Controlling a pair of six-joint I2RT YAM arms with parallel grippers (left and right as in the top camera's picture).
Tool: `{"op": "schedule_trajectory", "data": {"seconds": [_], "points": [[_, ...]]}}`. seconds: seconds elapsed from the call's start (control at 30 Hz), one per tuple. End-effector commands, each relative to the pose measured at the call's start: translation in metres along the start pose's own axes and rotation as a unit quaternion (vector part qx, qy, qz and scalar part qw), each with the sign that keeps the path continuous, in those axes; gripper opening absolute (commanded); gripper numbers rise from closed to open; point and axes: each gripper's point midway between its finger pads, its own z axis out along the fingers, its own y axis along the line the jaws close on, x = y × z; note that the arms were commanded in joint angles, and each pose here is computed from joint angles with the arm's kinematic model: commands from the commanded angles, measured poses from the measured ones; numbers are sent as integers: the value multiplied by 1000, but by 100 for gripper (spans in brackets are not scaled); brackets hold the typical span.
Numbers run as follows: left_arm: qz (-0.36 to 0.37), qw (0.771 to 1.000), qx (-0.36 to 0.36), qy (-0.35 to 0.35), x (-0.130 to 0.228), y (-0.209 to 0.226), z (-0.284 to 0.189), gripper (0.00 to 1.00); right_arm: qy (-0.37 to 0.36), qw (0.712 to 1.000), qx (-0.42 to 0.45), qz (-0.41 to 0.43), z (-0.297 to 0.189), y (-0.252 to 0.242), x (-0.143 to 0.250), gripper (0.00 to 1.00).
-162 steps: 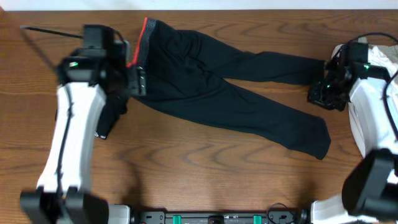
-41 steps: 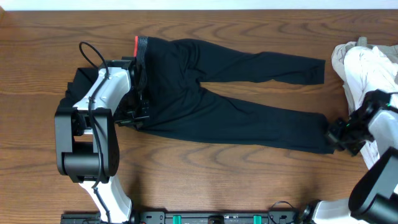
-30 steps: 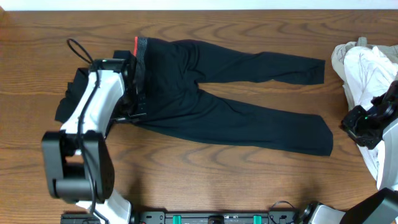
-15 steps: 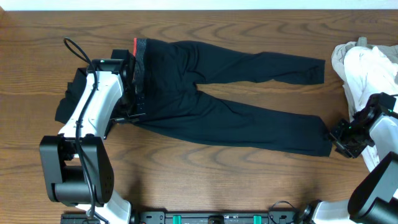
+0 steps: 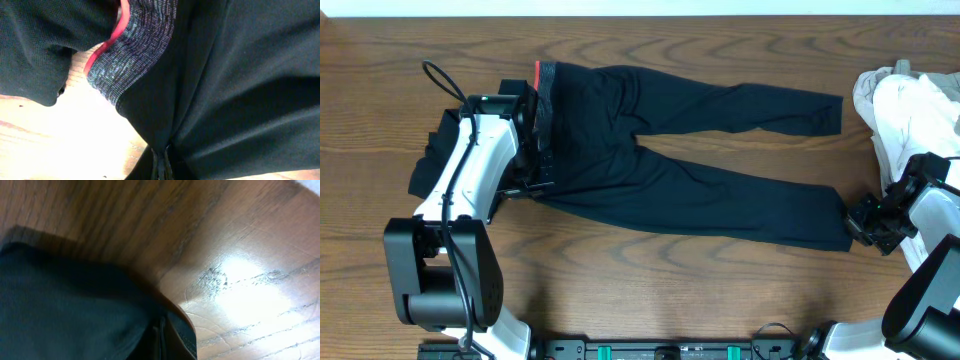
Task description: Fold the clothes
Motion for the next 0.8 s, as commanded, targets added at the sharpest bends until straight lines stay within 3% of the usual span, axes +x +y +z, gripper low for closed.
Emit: {"op": "schedule_trajectory", "data": {"seconds": [0.0,0.17,0.2,0.27,0.33,0.5,0.7,0.77], "points": [[-7,1000,-12,1,1,5,0,6,-3,1000,-4,14,-5,-2,-3,1],[-8,1000,-12,0,1,5,0,6,-14,1000,-20,19,-29,-1,-9,1],[-8,1000,-12,0,1,5,0,6,-12,999,-24,20,-30,0,-7,10],[-8,1000,-12,0,1,5,0,6,-6,1000,-23,19,-29,0,-4,40],[-8,1000,-11,-2,0,5,0,6,-1,1000,-22,19,-23,-1,-1,49],[-7,1000,-12,-1,0,5,0,6,8,999,-29,26,2,-3,7,48],[-7,1000,-12,-1,0,5,0,6,4,996,-84,28,13,13,9,33],[-8,1000,-12,-1,0,5,0,6,3,996,-88,28,12,14,7,20]]}}
